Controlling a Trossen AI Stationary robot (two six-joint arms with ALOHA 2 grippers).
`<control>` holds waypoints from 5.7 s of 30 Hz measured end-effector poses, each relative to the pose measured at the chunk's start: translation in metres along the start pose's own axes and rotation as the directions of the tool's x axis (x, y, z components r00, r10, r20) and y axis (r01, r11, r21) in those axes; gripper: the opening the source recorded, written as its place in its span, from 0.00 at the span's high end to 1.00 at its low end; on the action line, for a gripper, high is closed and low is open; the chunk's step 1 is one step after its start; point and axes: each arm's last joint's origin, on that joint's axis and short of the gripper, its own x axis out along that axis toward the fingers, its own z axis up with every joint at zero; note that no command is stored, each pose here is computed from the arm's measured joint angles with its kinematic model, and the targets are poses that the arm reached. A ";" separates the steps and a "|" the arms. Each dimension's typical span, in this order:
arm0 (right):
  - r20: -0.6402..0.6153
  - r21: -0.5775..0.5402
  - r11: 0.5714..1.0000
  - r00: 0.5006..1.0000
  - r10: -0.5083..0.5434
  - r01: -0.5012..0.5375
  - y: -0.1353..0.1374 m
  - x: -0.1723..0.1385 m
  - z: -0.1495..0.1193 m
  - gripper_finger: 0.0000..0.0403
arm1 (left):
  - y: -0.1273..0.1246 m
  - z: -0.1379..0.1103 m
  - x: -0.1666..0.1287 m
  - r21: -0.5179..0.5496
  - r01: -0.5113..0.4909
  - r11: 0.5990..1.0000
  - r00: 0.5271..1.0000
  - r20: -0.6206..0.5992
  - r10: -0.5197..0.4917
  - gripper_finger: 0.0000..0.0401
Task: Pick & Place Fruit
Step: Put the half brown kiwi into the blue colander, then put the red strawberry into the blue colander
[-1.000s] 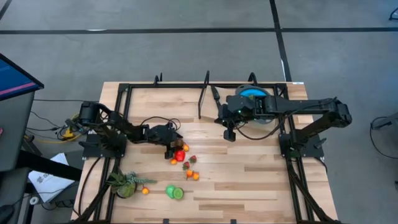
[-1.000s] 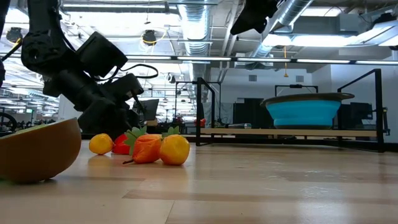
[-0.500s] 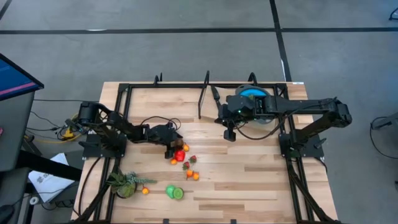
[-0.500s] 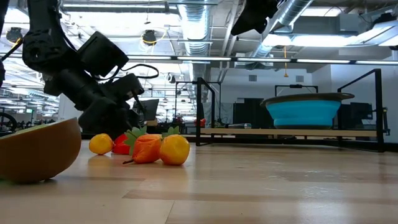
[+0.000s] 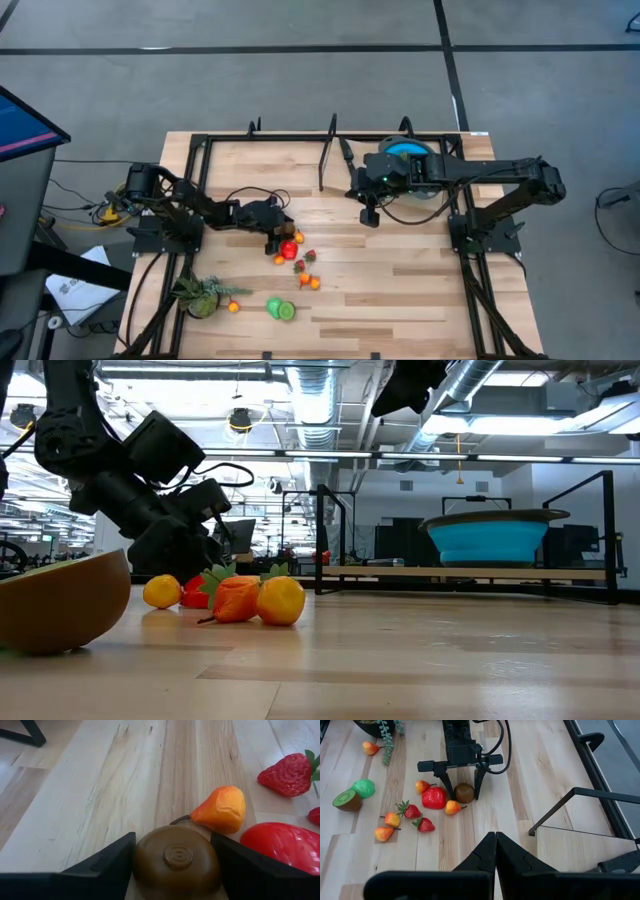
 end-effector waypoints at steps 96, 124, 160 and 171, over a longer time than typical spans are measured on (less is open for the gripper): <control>0.305 -0.676 0.729 0.940 0.152 0.102 0.003 0.130 0.065 0.51 | 0.017 0.096 -0.102 -0.310 0.330 0.892 0.740 0.671 -0.041 0.42; 0.254 -0.674 0.734 0.960 0.119 0.087 0.001 0.132 0.060 0.72 | 0.029 0.099 -0.106 -0.320 0.269 0.908 0.719 0.695 0.032 0.27; -0.705 0.047 0.893 0.648 -0.287 0.447 -0.152 0.025 -0.059 0.71 | 0.038 0.105 -0.135 -0.300 0.263 0.917 0.627 0.776 0.074 0.26; -0.721 0.019 0.908 0.634 -0.278 0.419 -0.162 0.022 -0.065 0.34 | 0.038 0.105 -0.134 -0.300 0.262 0.917 0.629 0.774 0.074 0.26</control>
